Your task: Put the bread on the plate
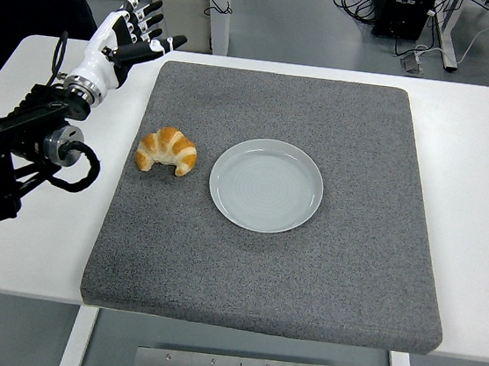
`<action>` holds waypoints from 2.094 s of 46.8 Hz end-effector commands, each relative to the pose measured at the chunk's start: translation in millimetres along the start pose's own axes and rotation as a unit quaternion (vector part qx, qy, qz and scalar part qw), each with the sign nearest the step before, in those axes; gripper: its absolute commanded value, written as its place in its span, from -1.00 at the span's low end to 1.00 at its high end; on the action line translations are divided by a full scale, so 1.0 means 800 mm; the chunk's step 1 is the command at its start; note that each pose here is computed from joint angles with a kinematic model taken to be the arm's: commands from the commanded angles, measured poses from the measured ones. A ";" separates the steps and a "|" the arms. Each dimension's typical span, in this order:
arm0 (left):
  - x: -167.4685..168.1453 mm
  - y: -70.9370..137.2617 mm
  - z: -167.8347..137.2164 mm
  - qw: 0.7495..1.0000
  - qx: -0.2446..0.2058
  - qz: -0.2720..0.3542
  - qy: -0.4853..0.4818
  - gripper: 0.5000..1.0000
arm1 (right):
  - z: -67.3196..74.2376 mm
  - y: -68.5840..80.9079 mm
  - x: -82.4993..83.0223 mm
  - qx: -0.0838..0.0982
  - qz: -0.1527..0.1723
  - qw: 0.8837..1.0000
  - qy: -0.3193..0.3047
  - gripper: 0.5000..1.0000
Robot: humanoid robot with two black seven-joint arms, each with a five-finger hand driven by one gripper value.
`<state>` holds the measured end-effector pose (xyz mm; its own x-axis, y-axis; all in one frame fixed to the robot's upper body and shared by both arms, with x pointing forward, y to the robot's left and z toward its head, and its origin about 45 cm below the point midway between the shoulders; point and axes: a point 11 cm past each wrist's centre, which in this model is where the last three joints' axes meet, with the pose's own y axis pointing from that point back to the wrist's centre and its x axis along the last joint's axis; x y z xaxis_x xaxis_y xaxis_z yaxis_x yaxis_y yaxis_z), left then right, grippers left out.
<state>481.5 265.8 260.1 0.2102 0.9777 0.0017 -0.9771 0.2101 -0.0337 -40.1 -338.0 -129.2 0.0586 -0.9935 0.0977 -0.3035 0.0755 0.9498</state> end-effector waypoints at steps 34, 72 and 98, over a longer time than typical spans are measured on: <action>0.057 0.068 0.051 0.977 0.009 -0.078 -0.200 0.88 | 0.000 0.000 0.000 0.000 0.000 1.000 0.001 1.00; 0.023 0.106 0.022 0.889 0.053 -0.201 -0.408 0.87 | 0.000 0.000 0.000 0.000 0.000 1.000 0.000 1.00; 0.004 0.091 -0.013 0.866 0.049 -0.188 -0.462 0.87 | 0.000 0.000 0.000 0.000 0.001 1.000 0.000 1.00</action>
<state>410.1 286.1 249.1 0.4423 0.4252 0.7897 -0.8548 0.4665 0.2276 -40.0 -338.0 -129.2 0.0586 -0.9934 0.0982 -0.3037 0.0759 0.9497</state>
